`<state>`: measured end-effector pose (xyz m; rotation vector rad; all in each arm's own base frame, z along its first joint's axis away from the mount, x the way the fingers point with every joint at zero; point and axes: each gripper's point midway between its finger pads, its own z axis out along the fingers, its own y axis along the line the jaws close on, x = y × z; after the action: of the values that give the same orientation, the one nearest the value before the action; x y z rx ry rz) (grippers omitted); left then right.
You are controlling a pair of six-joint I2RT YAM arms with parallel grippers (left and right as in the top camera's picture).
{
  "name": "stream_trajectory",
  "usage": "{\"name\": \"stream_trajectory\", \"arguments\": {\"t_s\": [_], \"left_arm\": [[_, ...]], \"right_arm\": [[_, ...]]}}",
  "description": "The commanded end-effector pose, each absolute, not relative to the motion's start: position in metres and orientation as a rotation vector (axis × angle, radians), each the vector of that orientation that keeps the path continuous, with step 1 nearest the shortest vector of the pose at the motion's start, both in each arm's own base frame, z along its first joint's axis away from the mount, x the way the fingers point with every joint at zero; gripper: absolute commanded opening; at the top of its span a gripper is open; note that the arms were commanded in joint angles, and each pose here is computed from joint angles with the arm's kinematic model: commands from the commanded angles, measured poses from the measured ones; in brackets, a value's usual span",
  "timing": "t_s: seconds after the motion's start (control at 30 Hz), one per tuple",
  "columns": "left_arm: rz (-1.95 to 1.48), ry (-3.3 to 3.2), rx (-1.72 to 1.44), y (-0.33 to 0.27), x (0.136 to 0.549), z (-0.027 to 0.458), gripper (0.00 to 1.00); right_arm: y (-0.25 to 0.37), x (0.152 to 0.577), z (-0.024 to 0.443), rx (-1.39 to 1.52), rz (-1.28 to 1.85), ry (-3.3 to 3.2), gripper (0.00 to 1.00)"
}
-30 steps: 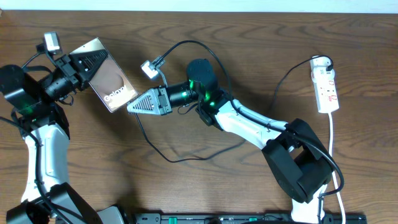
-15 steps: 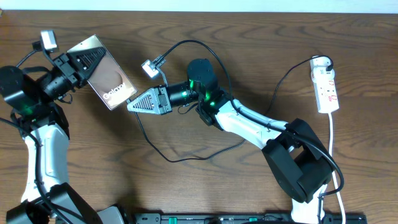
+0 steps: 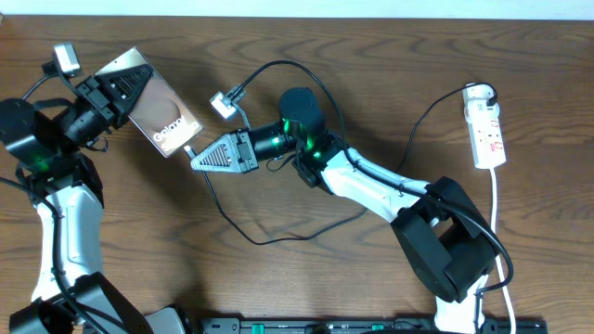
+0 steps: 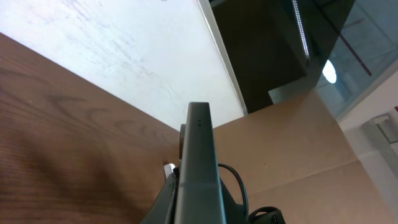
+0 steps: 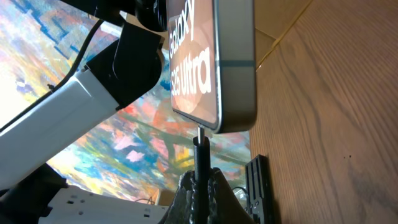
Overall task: Plug charger to phone and switch on socket
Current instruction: 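Push the plug up into the phone's bottom port with the right gripper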
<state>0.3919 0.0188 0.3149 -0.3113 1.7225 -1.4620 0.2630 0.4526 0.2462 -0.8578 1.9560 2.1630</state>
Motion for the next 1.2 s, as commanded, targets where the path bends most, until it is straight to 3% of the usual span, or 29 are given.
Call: {"name": "stream_trajectory", "arguments": {"t_s": [0.0, 1.17], "left_arm": [[-1.439, 1.702, -0.295, 0.021, 0.3909, 0.3246, 0.07], [-1.471, 1.738, -0.203, 0.0111, 0.381, 0.3228, 0.08]], "right_arm": [[0.4518, 0.2633, 0.2471, -0.87, 2.17, 1.952, 0.01], [0.4502, 0.2666, 0.2518, -0.868, 2.167, 1.922, 0.01]]}}
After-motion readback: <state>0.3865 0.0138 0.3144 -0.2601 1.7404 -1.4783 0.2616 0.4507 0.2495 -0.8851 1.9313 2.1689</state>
